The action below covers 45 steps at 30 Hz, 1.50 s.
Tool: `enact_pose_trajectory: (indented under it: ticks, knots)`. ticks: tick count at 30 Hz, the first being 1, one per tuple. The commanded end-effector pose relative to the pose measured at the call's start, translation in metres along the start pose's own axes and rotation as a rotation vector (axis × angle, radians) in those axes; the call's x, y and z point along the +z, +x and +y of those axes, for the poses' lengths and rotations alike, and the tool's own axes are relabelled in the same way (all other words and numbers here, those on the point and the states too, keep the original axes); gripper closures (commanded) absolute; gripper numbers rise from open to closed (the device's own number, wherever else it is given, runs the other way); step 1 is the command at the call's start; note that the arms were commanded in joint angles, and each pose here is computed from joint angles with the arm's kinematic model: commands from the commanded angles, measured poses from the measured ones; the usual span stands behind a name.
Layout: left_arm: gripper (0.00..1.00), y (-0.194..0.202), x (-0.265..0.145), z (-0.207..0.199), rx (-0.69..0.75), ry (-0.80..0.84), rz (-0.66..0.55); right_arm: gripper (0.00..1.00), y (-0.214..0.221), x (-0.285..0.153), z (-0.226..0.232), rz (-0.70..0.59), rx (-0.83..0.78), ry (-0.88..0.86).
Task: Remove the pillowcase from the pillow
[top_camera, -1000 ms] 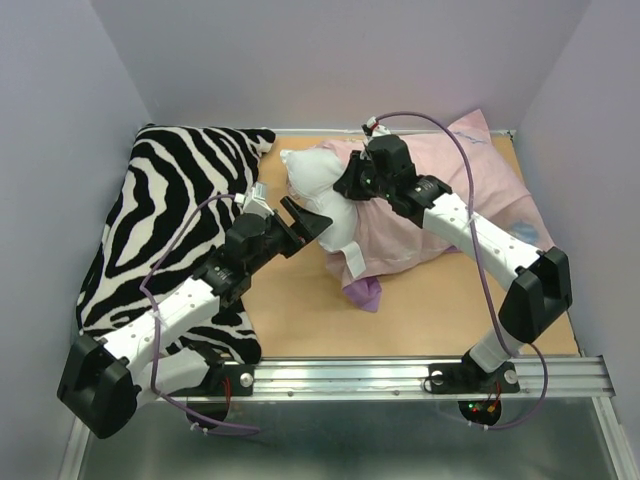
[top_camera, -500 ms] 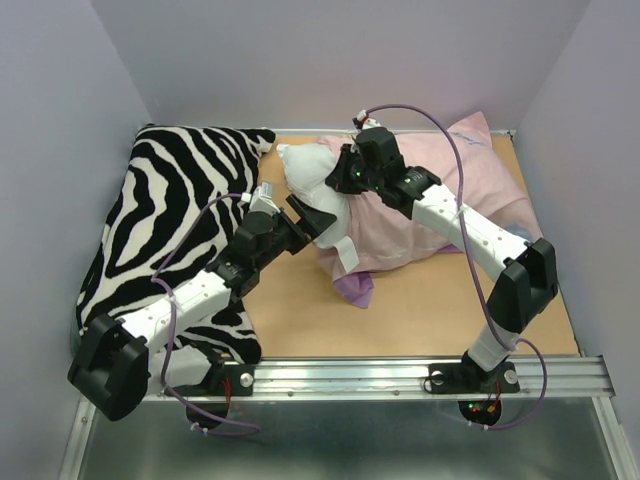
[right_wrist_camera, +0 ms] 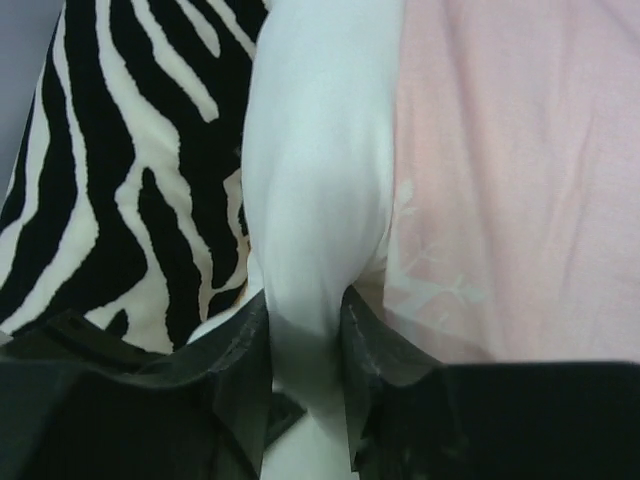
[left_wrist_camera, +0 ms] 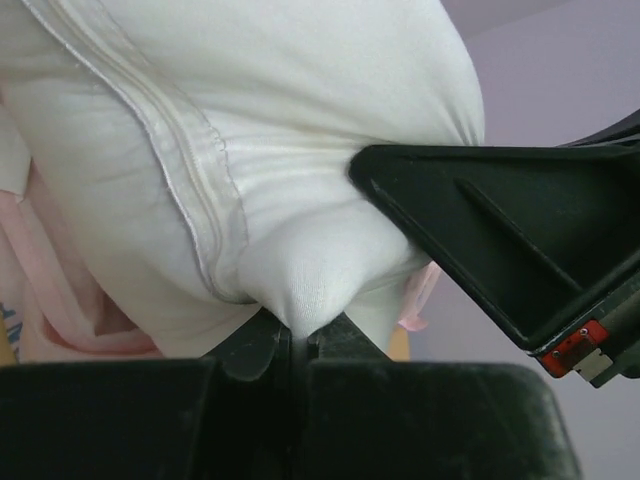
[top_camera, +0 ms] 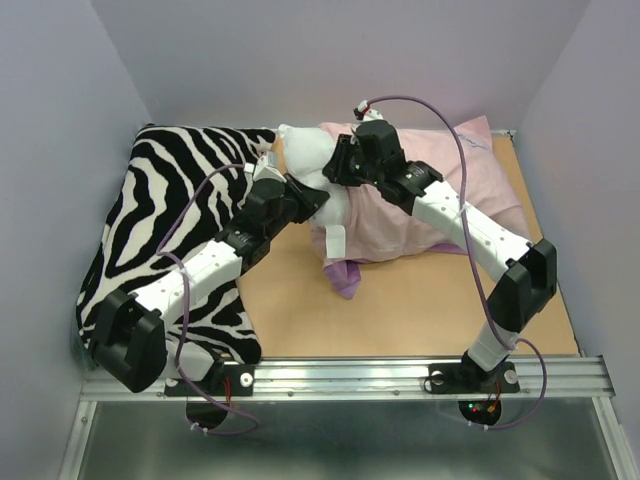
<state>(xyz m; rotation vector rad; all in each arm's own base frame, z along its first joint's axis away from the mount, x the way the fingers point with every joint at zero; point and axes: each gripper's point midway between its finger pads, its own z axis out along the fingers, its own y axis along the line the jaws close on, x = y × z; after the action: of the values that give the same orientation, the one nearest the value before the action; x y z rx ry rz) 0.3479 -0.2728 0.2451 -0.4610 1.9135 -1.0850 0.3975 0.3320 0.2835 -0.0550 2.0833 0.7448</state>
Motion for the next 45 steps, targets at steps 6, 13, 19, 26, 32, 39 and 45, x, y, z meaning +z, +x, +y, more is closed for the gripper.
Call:
enact_pose_trajectory:
  ticks: [6, 13, 19, 26, 32, 39, 45]
  knots:
    - [1.0, -0.053, -0.008, 0.012, 0.039, -0.068, -0.151, 0.15, -0.081, -0.084, 0.021, -0.26, -0.104, 0.027]
    - [1.0, -0.051, -0.016, 0.018, 0.062, -0.077, -0.147, 0.11, -0.047, -0.109, -0.061, -0.241, -0.109, 0.234]
    - [1.0, -0.053, -0.017, 0.014, 0.068, -0.068, -0.146, 0.1, -0.023, -0.11, -0.145, -0.19, -0.084, 0.426]
    - [1.0, -0.054, -0.016, 0.016, 0.083, -0.081, -0.141, 0.1, 0.0, -0.1, -0.181, -0.122, -0.031, 0.478]
    - [1.0, -0.06, -0.021, 0.008, 0.089, -0.06, -0.158, 0.22, -0.005, -0.071, -0.175, -0.108, -0.014, 0.406]
    - [1.0, -0.082, -0.03, -0.015, 0.123, -0.035, -0.197, 0.96, -0.03, -0.087, -0.205, -0.176, 0.034, 0.483]
    - [1.0, -0.154, -0.055, -0.026, 0.137, -0.03, -0.327, 0.99, -0.069, -0.137, -0.272, -0.272, 0.135, 0.624]
